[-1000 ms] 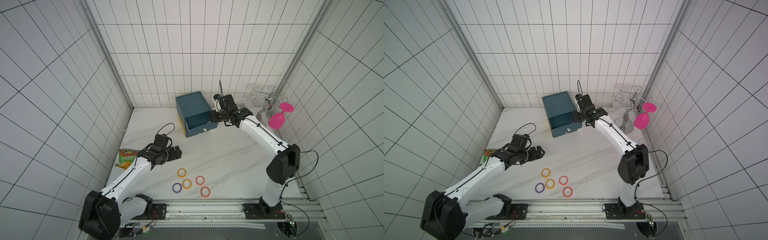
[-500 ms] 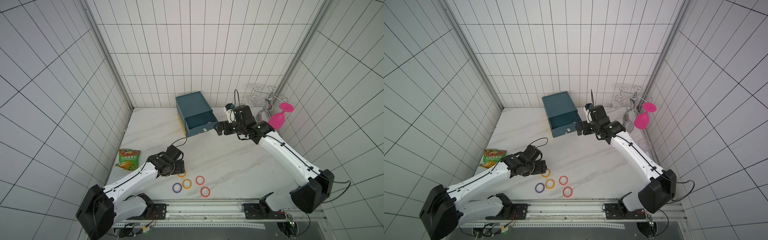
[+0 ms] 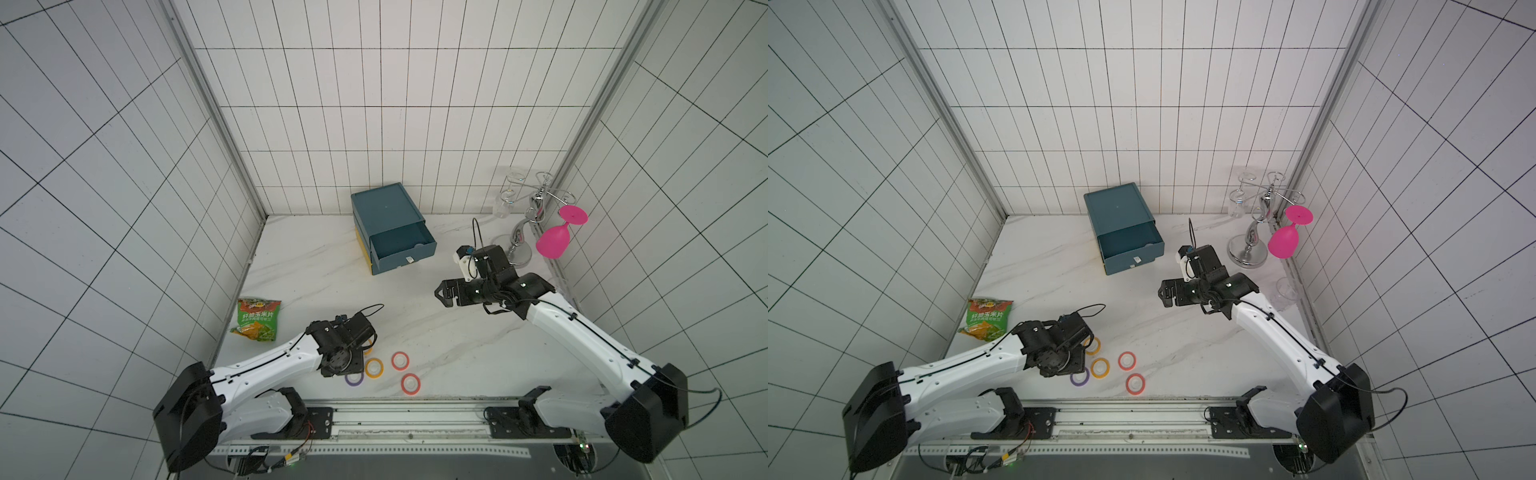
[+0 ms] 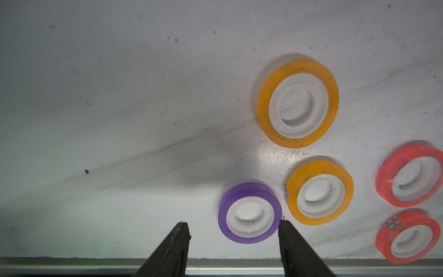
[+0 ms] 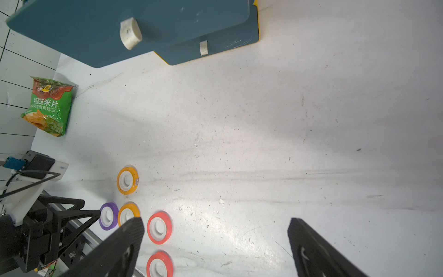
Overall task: Place the transparent tape into the drawer according to color
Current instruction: Pick up the tape at the center of the board.
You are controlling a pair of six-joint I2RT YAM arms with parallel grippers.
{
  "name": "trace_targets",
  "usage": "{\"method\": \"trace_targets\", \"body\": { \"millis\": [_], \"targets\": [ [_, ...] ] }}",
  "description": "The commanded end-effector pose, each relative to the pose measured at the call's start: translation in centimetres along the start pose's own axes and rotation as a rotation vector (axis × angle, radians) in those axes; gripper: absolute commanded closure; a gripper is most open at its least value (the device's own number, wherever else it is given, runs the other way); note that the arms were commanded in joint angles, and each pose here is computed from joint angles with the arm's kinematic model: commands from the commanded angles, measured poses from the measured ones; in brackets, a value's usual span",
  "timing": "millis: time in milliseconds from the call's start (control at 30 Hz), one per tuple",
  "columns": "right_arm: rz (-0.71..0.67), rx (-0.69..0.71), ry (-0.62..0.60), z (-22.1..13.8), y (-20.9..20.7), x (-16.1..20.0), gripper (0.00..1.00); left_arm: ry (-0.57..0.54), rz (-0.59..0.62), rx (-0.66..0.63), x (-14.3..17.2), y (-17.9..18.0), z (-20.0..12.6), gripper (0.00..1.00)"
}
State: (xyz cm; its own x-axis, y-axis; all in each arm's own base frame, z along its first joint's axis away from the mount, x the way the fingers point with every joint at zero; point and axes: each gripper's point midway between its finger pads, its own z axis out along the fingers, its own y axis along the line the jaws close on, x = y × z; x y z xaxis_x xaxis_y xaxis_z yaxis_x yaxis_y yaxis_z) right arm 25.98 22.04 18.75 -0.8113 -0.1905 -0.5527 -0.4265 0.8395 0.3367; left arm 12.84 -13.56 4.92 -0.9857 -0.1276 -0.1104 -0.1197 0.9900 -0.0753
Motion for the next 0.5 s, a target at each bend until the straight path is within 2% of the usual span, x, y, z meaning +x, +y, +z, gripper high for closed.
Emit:
{"method": "trace_targets", "body": {
  "millis": [0,200,467],
  "targets": [
    [0.017,-0.026,-0.005,-0.4,0.2,0.5,0.01,0.004,-0.038,-0.049,0.2,0.9,0.2,0.42],
    [0.017,-0.031,-0.007,-0.5,0.2,0.5,0.01,0.047,-0.037,-0.054,0.5,0.2,1.4,0.48],
    [0.021,-0.030,-0.008,-0.6,-0.1,0.6,0.01,0.095,-0.040,-0.054,1.5,0.4,2.4,0.51]
  ]
}}
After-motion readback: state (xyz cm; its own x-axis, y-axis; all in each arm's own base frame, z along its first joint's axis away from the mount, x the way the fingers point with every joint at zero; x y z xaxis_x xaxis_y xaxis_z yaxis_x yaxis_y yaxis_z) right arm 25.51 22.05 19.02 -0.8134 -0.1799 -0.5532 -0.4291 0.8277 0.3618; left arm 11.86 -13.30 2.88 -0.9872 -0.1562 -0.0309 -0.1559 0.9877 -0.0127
